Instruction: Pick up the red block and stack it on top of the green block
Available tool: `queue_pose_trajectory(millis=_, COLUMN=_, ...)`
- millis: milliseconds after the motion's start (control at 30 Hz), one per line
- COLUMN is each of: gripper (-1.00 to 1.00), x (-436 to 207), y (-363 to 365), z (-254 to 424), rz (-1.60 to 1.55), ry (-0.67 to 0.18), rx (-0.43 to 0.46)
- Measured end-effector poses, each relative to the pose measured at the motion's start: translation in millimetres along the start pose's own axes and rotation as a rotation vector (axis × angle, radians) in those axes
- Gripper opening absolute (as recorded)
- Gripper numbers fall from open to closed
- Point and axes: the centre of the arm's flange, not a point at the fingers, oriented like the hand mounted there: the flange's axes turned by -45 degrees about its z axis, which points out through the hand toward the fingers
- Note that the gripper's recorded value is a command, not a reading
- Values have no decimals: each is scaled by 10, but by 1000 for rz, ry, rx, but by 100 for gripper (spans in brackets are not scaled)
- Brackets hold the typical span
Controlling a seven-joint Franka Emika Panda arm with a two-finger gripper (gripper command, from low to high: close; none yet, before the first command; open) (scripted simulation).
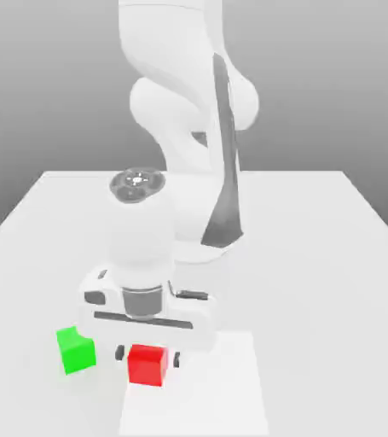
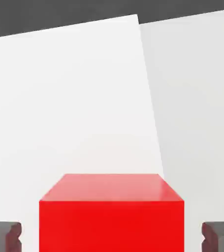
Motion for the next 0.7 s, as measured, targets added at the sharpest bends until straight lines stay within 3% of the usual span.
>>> queue_pose_trajectory(millis=133, gripper=-100, x=0, y=0, z=-3, rz=0, ry=0, rx=0)
queue_pose_trajectory(millis=333, gripper=-100, x=1, y=7, z=-552, rz=0, ry=0, rx=1)
queue_pose_trajectory(millis=700, gripper=-100, x=-63, y=739, z=-859, rz=-26, ry=3, rx=-19)
